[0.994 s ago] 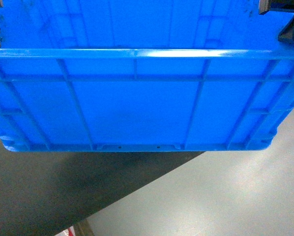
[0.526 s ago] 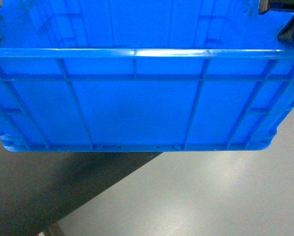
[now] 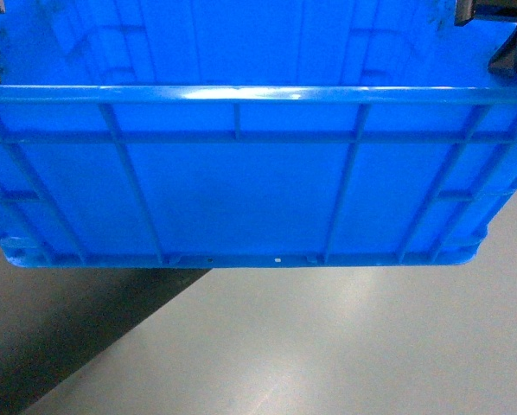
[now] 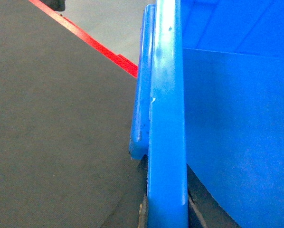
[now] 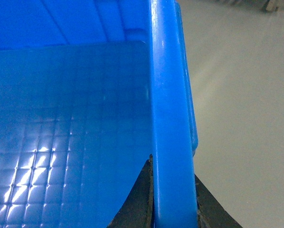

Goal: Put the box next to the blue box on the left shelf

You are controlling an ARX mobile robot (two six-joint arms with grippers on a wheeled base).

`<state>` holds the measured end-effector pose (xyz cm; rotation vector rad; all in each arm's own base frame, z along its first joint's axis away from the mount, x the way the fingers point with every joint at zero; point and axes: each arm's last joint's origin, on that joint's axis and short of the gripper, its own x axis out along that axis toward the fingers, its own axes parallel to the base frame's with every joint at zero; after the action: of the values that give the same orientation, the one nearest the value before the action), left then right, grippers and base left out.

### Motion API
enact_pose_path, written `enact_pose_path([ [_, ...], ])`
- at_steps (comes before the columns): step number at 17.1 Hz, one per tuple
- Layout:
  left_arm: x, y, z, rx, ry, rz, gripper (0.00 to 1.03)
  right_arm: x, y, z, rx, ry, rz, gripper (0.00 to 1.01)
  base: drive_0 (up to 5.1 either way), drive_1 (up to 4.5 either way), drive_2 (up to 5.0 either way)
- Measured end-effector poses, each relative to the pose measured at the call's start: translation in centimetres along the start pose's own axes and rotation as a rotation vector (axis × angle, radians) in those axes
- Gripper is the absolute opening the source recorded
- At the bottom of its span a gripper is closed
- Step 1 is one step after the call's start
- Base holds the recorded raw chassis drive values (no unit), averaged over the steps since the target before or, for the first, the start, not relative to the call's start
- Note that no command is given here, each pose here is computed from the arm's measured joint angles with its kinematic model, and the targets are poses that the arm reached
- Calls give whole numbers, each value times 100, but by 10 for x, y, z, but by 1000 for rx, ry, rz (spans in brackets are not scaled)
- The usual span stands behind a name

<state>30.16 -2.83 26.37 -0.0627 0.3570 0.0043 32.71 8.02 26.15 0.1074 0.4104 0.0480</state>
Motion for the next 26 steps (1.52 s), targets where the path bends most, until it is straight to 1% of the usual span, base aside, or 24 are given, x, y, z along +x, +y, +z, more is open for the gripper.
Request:
enact_pose_path([
  [26,0,0,0,0,0,0,8,0,0,0,0,0,0,10,-155,-155,-155],
])
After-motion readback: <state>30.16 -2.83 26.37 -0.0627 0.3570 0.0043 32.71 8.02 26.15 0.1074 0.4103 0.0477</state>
